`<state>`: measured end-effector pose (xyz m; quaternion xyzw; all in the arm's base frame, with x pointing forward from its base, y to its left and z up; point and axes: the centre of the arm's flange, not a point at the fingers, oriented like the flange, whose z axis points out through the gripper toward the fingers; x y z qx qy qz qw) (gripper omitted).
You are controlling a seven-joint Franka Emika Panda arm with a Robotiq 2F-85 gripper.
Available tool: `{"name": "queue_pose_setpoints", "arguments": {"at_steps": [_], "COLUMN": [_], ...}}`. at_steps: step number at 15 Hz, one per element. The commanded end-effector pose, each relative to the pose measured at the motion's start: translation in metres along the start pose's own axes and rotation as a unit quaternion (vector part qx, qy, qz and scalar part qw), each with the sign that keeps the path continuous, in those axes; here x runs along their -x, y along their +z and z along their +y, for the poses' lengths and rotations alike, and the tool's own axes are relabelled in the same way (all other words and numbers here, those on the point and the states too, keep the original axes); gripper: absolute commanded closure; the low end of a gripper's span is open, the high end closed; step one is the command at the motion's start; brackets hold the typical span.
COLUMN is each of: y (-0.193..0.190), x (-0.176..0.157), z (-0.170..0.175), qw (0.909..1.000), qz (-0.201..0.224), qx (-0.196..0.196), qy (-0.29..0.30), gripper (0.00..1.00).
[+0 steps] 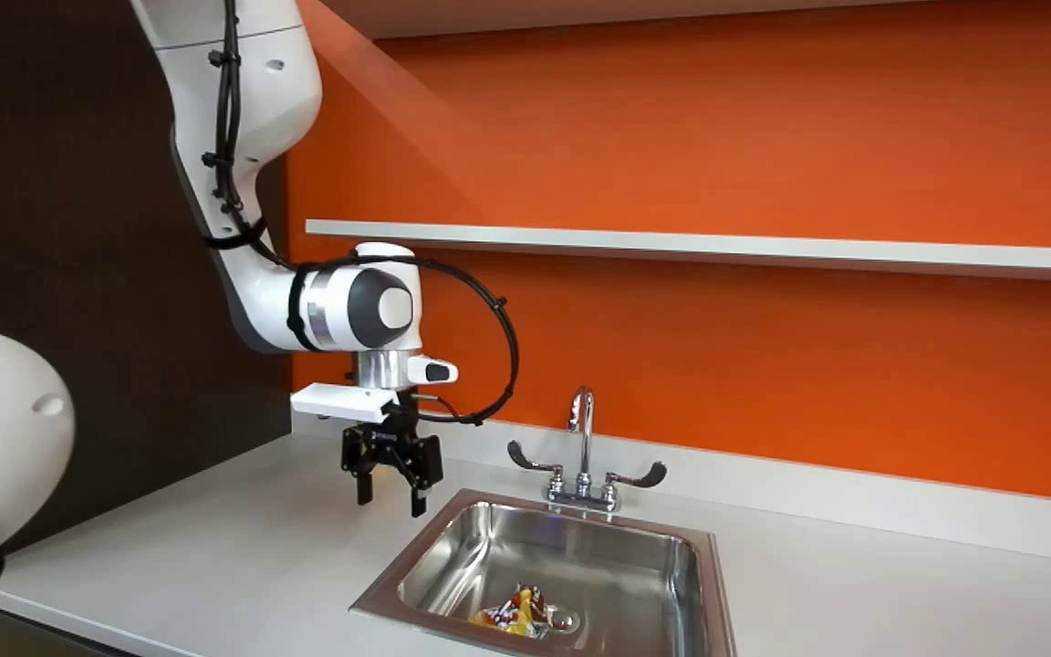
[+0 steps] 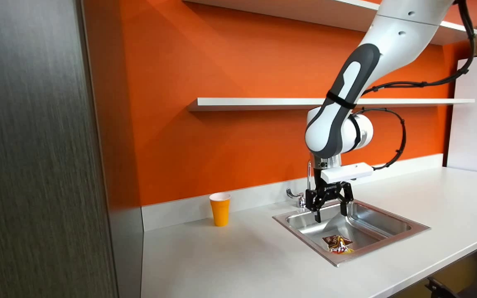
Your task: Put the yellow packet in the sink
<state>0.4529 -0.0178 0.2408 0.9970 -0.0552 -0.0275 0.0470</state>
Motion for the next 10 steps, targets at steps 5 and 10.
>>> {"name": "queue_pose_setpoints", "arguments": {"at_steps": [5,10], "y": [-0.045,-0.035], "x": [0.058,0.047], "z": [-0.017,-0.019], "qw": [0.9998,0.9997], "qz": [-0.017,-0.015], "qx": [0.004,-0.001], "qy": [-0.008,-0.017], "gripper": [0.0,0.0]}}
